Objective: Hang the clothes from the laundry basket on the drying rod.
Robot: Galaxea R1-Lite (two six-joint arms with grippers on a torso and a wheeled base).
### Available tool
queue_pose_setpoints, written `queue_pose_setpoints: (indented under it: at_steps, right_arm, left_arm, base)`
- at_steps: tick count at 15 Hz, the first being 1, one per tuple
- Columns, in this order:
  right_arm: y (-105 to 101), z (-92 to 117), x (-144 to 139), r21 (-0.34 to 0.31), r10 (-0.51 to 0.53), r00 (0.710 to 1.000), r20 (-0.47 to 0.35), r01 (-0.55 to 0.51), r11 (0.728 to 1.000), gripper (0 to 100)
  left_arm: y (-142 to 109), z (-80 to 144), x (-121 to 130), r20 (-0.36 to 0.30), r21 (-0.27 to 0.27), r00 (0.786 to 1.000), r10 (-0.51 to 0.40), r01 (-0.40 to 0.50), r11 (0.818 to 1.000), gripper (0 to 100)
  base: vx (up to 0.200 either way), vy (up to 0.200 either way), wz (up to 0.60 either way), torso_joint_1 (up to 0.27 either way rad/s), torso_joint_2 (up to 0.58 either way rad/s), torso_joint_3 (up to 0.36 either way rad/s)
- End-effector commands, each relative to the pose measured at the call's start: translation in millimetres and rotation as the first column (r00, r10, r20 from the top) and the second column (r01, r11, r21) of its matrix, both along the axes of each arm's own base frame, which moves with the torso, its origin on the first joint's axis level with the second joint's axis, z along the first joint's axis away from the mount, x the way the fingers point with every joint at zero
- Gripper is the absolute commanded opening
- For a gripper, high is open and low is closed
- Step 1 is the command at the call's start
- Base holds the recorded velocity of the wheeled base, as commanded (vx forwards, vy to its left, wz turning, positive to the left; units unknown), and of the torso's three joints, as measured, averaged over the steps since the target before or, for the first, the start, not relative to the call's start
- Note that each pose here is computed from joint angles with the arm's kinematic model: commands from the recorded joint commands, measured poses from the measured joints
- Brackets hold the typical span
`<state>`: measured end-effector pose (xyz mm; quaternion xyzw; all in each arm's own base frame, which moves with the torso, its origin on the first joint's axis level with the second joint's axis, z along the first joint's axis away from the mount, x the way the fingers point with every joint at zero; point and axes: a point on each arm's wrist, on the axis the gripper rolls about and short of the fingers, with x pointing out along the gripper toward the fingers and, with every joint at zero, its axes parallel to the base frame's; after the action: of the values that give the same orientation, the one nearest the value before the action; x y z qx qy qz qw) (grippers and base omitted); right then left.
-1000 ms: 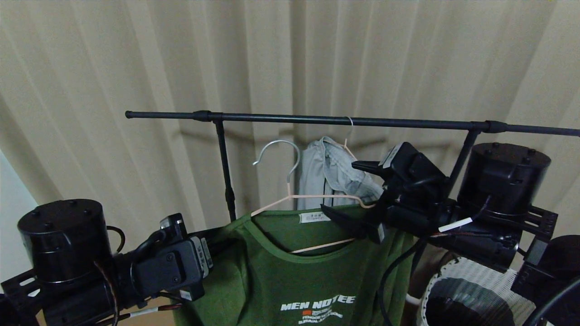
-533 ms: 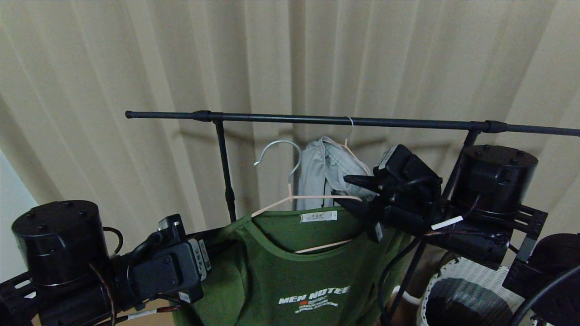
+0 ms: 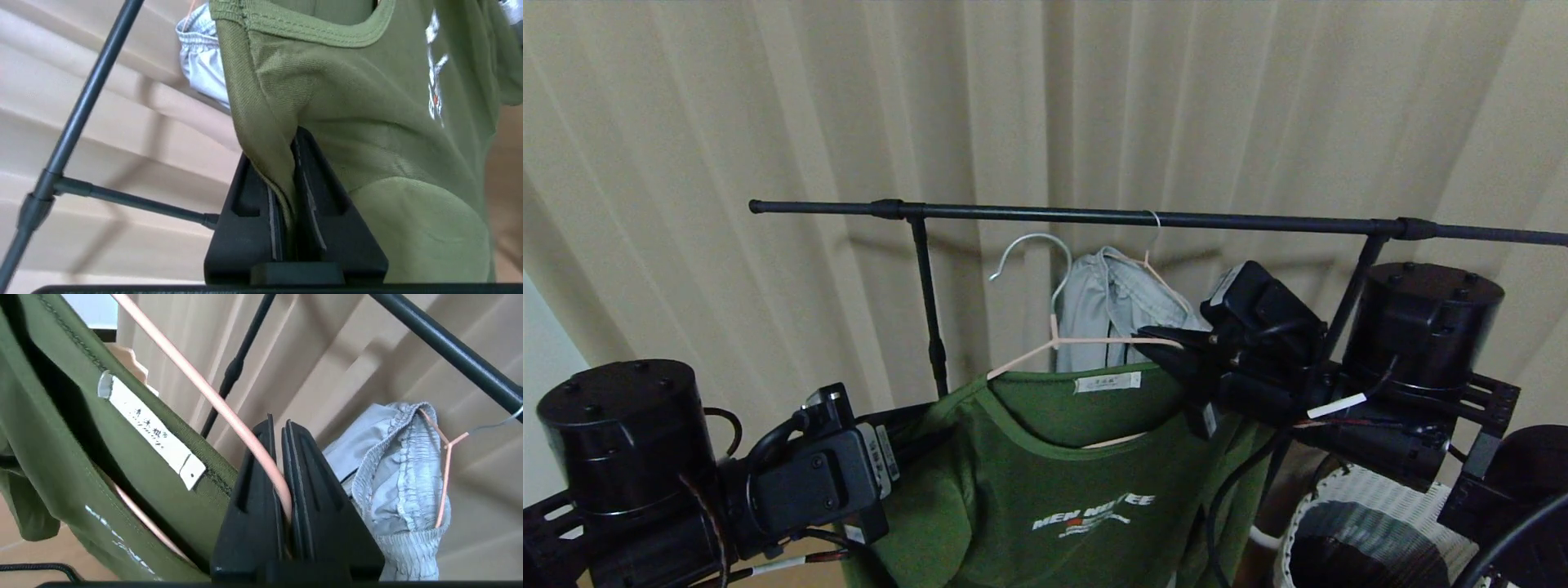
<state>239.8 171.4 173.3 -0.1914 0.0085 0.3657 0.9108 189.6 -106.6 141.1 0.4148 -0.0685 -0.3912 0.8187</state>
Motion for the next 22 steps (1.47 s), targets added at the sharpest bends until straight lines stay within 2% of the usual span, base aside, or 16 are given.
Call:
queue_pose_setpoints:
  at_steps: [1,3,4,6,7,8,10,12,14,17,18,22]
  right_arm:
    - [-2,5,-4,0.011,0.002,1.0,0.014,-0.002,1.0,0]
    - [-18,12,-5,0.054,-0.065,0.998,0.005,0.065,0.996,0]
    - [-21,13,-5,0.063,-0.079,0.997,-0.001,0.079,0.995,0]
    - [-33,13,-9,0.097,-0.126,0.991,-0.033,0.129,0.987,0]
    - [-35,14,-11,0.106,-0.13,0.991,-0.039,0.134,0.985,0]
    - [-37,17,-13,0.127,-0.136,0.99,-0.042,0.14,0.982,0]
    - [-40,25,-18,0.159,-0.138,0.99,-0.028,0.14,0.977,0]
    - [-44,33,-25,0.176,-0.136,0.991,-0.006,0.135,0.975,0]
    - [-46,37,-30,0.187,-0.133,0.991,0.01,0.128,0.974,0]
    - [-49,35,-35,0.184,-0.128,0.992,0.004,0.125,0.975,0]
    - [-49,35,-36,0.185,-0.127,0.992,0.006,0.123,0.975,0]
    - [-50,36,-38,0.188,-0.128,0.992,0.009,0.124,0.974,0]
  left_arm:
    - [0,1,-1,0.002,-0.005,1.0,-0.002,0.002,1.0,100]
    - [5,11,-11,-0.035,-0.107,0.999,0.018,-0.021,0.994,100]
    - [7,14,-14,-0.044,-0.134,0.999,0.019,-0.025,0.991,100]
    - [15,33,-30,-0.083,-0.296,0.996,0.028,-0.051,0.954,100]
    - [19,35,-36,-0.105,-0.332,0.994,0.031,-0.064,0.941,100]
    - [24,28,-43,-0.149,-0.344,0.988,0.036,-0.086,0.935,100]
    - [36,2,-54,-0.236,-0.292,0.968,0.084,-0.153,0.944,100]
    - [44,-15,-54,-0.308,-0.246,0.94,0.143,-0.224,0.943,100]
    - [45,-20,-41,-0.346,-0.228,0.921,0.181,-0.269,0.936,100]
    - [42,-18,-27,-0.36,-0.238,0.914,0.187,-0.284,0.929,100]
    - [40,-16,-23,-0.354,-0.243,0.916,0.188,-0.284,0.927,0]
    - [37,-11,-14,-0.342,-0.252,0.921,0.186,-0.281,0.926,0]
  base:
    - [0.0,0.0,0.0,0.0,0.0,0.0]
    - [0.0,0.0,0.0,0.0,0.0,0.0]
    - [0.0,0.0,0.0,0.0,0.0,0.0]
    - [0.0,0.0,0.0,0.0,0.0,0.0]
    - [0.0,0.0,0.0,0.0,0.0,0.0]
    - [0.0,0.0,0.0,0.0,0.0,0.0]
    - [0.0,0.0,0.0,0.0,0.0,0.0]
    - [0.0,0.0,0.0,0.0,0.0,0.0]
    - [0.0,0.0,0.0,0.0,0.0,0.0]
    - [0.0,0.0,0.0,0.0,0.0,0.0]
    - [0.0,0.0,0.0,0.0,0.0,0.0]
    - [0.0,0.0,0.0,0.0,0.0,0.0]
